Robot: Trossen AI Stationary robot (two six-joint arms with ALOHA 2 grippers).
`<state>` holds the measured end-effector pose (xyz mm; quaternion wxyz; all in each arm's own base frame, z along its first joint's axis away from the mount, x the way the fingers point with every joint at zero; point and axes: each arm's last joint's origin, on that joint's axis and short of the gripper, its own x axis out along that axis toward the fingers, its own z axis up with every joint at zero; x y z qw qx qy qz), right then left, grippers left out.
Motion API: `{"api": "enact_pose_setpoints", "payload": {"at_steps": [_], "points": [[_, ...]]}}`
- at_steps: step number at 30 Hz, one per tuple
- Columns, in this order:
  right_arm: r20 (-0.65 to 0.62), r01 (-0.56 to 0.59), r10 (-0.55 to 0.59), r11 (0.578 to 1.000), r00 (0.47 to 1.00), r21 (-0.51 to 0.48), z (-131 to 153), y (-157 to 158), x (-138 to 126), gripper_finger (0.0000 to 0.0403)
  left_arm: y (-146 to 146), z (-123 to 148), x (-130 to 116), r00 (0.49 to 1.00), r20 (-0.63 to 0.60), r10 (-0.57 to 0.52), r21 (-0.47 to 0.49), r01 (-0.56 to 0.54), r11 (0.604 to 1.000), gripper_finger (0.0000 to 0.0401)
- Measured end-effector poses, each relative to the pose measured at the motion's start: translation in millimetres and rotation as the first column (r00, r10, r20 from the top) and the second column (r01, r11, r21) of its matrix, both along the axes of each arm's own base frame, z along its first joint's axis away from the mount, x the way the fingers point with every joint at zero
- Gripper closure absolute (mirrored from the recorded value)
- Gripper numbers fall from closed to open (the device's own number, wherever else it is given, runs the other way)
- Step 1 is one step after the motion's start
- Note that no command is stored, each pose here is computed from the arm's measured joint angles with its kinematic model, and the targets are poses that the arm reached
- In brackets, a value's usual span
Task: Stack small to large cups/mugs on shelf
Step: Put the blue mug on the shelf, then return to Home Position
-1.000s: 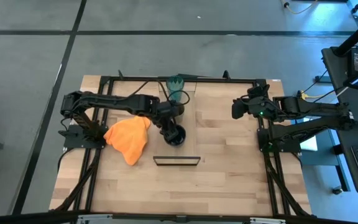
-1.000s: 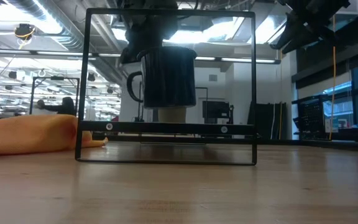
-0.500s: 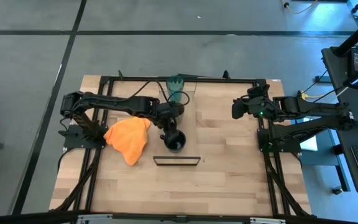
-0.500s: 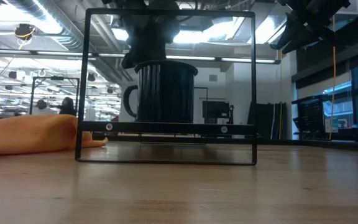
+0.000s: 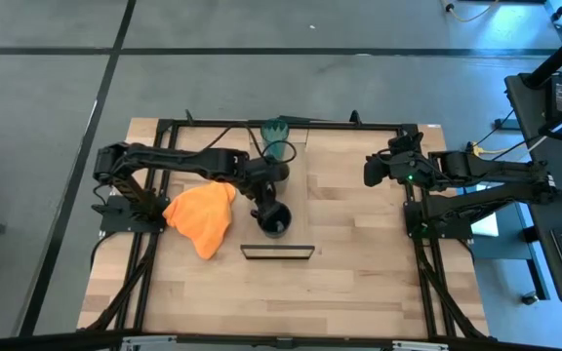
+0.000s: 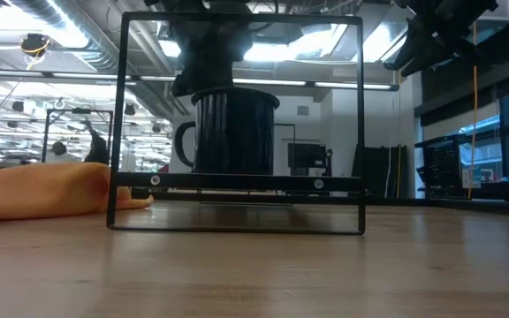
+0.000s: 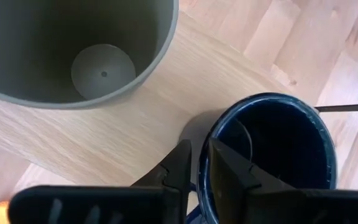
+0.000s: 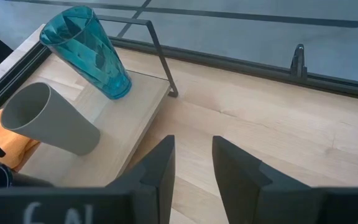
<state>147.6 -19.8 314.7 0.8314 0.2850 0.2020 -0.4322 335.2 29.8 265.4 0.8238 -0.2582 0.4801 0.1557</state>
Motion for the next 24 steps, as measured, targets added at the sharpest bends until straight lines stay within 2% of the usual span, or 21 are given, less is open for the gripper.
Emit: {"api": "enact_pose_setpoints", "payload": {"at_steps": [3,7,14,19,24], "points": [[0.000,0.000,0.000,1.000,1.000,0.000,0,0,0,0.0294,0,8,-4,1.000,0.018,0.000,0.001,0.000,1.000,0.0348],[0.000,0.001,-0.001,1.000,1.000,0.000,0,0,0,0.0294,1,37,-12,0.994,0.106,0.005,0.025,-0.008,1.000,0.0351],[0.000,0.001,-0.001,1.000,1.000,0.000,0,0,0,0.0294,2,82,-51,0.979,0.202,0.026,0.178,-0.063,0.982,0.0349],[0.004,0.000,0.000,1.000,1.000,0.001,0,0,0,0.0294,2,90,-78,0.990,0.121,0.072,0.249,-0.100,0.963,0.0353],[0.018,-0.029,0.029,0.999,0.999,0.035,1,1,1,0.0294,-1,89,-95,0.997,0.018,0.076,0.258,-0.078,0.963,0.0354]]}}
